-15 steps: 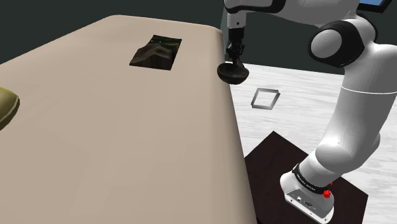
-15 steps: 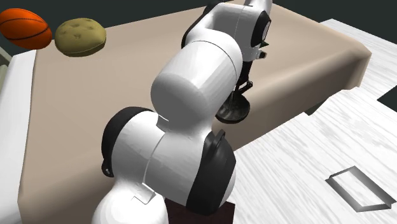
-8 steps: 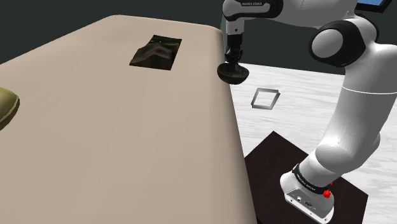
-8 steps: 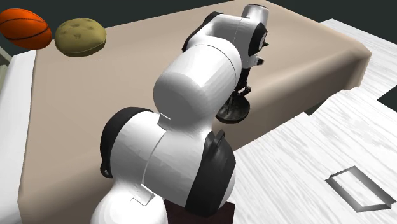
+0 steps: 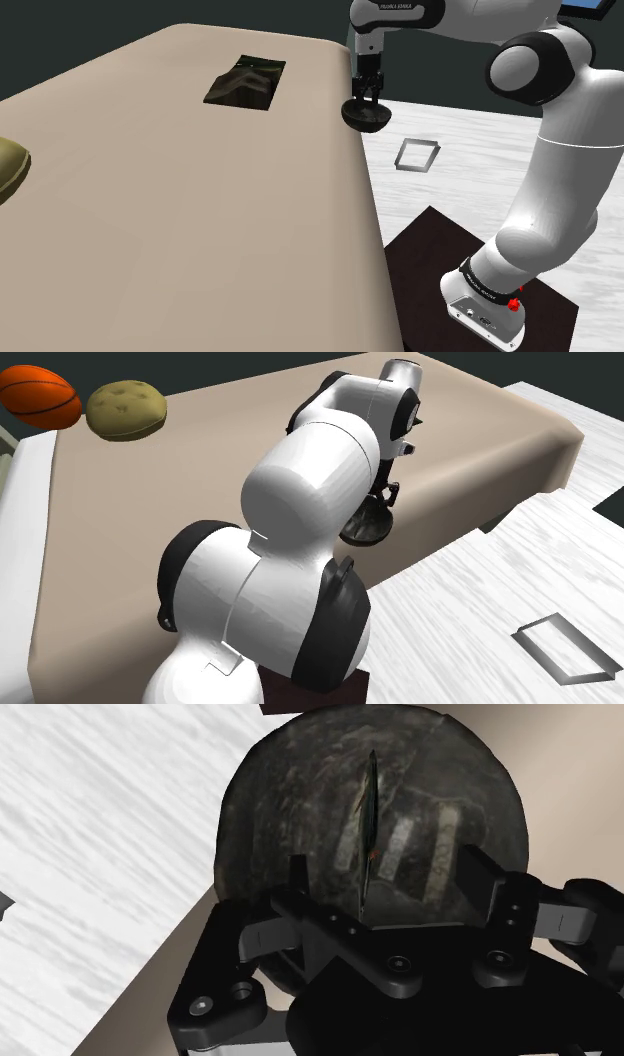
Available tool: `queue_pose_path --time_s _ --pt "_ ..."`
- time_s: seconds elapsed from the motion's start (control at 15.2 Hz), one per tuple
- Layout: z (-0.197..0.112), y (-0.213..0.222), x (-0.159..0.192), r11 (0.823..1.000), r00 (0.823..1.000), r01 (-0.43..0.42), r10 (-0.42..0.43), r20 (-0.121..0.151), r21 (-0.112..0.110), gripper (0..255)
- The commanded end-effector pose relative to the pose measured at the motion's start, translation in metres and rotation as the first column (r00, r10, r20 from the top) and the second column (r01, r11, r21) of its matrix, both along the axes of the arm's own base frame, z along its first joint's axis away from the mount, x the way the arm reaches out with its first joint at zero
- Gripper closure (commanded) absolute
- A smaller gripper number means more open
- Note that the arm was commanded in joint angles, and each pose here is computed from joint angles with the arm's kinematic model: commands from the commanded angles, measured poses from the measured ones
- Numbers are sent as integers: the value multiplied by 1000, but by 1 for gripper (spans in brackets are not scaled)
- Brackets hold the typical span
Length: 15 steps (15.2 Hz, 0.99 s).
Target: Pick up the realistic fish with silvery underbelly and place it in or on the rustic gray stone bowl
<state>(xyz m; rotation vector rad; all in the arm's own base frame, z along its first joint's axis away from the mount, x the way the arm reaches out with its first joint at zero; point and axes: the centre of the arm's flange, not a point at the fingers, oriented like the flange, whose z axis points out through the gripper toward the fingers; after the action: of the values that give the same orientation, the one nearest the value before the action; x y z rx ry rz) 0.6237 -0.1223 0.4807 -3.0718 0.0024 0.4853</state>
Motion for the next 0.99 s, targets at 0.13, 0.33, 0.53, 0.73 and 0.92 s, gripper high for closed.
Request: queue_pose_path --time_s 0.13,0.33,0.53,0.73,0.92 --pt "0 0 0 1000 1000 0 0 0 0 0" --pt "38 -1 12 1000 1000 0 0 0 0 0" --pt "48 -2 15 1000 1000 0 0 0 0 0" --pt "48 -2 15 1000 1000 0 0 0 0 0" --pt "47 -2 15 1000 1000 0 0 0 0 0"
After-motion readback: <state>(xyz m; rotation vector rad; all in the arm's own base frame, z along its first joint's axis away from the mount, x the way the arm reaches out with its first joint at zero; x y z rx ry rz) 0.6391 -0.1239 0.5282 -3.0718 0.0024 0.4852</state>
